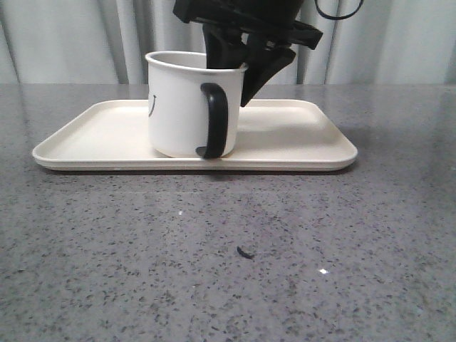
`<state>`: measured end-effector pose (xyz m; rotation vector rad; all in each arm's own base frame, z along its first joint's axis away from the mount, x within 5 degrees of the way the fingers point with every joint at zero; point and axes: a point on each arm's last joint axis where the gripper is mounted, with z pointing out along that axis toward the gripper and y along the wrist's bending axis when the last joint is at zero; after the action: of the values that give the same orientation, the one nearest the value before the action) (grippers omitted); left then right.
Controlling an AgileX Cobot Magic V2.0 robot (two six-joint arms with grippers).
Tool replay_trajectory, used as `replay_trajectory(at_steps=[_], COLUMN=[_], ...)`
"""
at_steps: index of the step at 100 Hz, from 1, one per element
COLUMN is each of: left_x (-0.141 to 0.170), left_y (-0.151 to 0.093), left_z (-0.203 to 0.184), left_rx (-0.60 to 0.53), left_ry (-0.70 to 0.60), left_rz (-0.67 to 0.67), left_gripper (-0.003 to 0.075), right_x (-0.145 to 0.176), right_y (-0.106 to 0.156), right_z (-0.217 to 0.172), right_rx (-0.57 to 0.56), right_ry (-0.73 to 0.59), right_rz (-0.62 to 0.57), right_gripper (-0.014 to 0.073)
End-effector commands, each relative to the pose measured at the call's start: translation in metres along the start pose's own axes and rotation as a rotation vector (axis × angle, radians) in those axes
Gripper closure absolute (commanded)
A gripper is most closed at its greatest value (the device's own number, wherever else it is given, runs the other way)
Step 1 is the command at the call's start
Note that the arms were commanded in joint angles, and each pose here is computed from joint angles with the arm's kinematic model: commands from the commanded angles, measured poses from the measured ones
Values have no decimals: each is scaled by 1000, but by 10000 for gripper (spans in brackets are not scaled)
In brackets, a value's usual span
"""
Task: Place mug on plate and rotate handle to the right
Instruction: 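Lower the right gripper into the mug and grip its rim, then lift and rotate the mug with the right gripper, turning the handle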
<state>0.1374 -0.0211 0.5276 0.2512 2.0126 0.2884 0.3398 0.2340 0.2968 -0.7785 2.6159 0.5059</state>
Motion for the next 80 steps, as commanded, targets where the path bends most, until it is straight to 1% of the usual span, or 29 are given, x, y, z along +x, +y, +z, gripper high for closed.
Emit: replay_trajectory(at_steps=[1, 12, 19, 29, 44, 58, 70, 80], left_x=[-3, -3, -3, -3, -3, -3, -3, -3], left_y=[6, 6, 6, 6, 6, 6, 5, 4], left_z=[-8, -8, -8, -8, -8, -8, -8, -8], left_rx=[-17, -17, -17, -17, -17, -17, -6, 6], left_ry=[-49, -49, -49, -49, -49, -49, -48, -47], left_rz=[-17, -17, -17, -17, -17, -17, -21, -24], left_gripper=[739, 739, 739, 739, 739, 739, 739, 739], right_x=[-11, -13, -14, -16, -19, -25, -28, -28], right_y=[8, 8, 8, 10, 16, 22, 25, 25], right_z=[-31, -31, -32, -36, -55, -75, -91, -96], right_rx=[-11, -8, -6, -4, -10, -11, 7, 23], right_ry=[-129, -149, -157, -164, -132, -129, -130, -106], right_rz=[-21, -23, -30, -87, -259, -417, -541, -651], right_gripper=[497, 671, 660, 664, 664, 664, 664, 664])
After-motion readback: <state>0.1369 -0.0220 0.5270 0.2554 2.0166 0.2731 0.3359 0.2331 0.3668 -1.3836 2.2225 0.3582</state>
